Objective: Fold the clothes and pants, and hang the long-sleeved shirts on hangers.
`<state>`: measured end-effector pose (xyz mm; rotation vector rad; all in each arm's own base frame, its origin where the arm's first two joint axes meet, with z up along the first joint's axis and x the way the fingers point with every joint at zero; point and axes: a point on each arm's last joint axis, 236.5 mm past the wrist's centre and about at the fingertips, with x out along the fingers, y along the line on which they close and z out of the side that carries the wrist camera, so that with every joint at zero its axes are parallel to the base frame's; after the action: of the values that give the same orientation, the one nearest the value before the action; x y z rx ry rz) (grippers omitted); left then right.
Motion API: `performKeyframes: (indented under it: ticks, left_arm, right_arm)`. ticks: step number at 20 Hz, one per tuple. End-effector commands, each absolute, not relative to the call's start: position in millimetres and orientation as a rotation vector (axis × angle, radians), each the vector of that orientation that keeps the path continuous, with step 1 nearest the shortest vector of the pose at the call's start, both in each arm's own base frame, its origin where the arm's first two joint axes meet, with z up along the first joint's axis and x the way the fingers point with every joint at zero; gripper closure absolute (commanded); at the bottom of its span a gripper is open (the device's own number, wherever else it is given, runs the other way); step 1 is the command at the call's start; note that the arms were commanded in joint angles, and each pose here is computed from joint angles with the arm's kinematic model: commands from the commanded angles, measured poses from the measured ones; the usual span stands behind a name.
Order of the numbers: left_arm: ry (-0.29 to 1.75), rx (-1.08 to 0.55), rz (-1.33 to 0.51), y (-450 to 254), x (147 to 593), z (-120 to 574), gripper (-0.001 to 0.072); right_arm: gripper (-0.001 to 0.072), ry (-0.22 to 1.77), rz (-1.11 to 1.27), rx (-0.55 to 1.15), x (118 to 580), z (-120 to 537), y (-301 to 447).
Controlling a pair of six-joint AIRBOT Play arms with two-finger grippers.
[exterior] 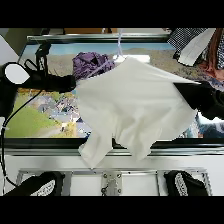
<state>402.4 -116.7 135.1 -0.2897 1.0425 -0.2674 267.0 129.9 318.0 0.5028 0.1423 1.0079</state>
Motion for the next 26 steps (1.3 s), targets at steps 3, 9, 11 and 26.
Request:
performKeyframes:
  ticks: [3, 9, 11, 26]
  left_arm:
    - [1.027, -0.138, -0.070, -46, 424, 139, 0.0685]
    - [0.924, -0.132, -0.176, -88, 423, 170, 0.0685]
    - [0.877, -0.107, -0.237, -112, 417, 199, 0.0684]
    - [0.609, 0.025, -0.586, -223, 337, 351, 0.0685]
  right_arm:
    - [0.0701, 0.135, 1.027, 0.519, 263, 322, 132]
    - [0.0701, 0.193, 1.037, 0.500, 260, 310, 136]
    - [0.0701, 0.214, 1.041, 0.486, 260, 305, 142]
    - [0.0701, 0.102, 1.029, 0.509, 279, 327, 195]
